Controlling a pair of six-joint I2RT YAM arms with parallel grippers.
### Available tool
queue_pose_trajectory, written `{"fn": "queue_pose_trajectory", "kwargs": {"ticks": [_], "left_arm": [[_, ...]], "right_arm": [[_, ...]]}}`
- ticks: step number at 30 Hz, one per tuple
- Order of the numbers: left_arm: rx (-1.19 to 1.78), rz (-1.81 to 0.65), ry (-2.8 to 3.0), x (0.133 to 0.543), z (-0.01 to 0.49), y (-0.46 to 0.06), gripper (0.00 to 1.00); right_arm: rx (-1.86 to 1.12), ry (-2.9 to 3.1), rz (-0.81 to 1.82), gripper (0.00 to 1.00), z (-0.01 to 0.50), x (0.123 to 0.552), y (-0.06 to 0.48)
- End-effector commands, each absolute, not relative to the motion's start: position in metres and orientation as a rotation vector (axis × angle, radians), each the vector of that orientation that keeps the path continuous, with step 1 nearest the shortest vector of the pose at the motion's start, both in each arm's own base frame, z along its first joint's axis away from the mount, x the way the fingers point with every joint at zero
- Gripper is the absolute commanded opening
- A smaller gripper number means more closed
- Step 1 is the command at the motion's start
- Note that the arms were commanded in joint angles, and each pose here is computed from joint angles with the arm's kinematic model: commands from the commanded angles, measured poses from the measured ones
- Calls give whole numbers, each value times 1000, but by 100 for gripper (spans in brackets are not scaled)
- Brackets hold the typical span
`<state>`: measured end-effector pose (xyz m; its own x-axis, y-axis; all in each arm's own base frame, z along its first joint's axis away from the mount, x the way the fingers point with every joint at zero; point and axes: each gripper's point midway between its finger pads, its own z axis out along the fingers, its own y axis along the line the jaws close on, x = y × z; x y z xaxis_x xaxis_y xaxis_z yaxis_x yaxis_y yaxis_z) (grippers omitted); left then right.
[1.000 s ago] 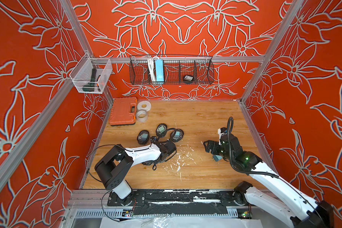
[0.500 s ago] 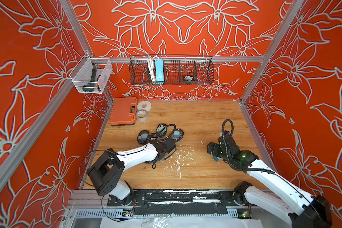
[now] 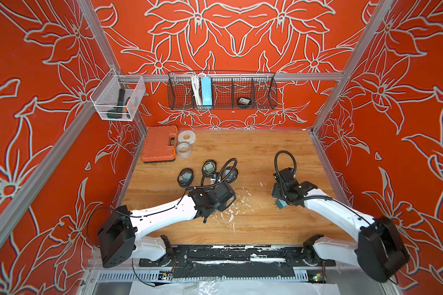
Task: Pack away charging kits
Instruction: Pick up the storage bag at the center of the board, then pick up the charging cable from the center of the board.
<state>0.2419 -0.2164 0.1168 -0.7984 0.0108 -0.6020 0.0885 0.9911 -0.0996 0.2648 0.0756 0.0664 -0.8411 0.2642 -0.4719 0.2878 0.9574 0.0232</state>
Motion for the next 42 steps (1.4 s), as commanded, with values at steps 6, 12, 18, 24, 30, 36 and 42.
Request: {"fn": "queue_pose_trajectory", "kwargs": {"ticks": [6, 12, 18, 24, 30, 36, 42], "left_arm": [[116, -221, 2474, 242, 114, -234, 0], [135, -259, 2469, 241, 116, -243, 0], [134, -253, 2470, 241, 115, -244, 0], [135, -240, 2473, 242, 114, -243, 0], [131, -229, 2463, 242, 115, -240, 0], [151, -274, 2436, 248, 114, -253, 0], [142, -369, 2388, 264, 116, -283, 0]], "right_arm": [[478, 2712, -134, 52, 30, 278, 54], [460, 2763, -71, 52, 15, 290, 61], [452, 2787, -57, 47, 11, 296, 65], [453, 2781, -24, 5, 11, 298, 65], [445, 2739, 9, 0, 26, 303, 63], [352, 2642, 232, 0, 65, 295, 89], [108, 2501, 475, 0, 119, 263, 168]]}}
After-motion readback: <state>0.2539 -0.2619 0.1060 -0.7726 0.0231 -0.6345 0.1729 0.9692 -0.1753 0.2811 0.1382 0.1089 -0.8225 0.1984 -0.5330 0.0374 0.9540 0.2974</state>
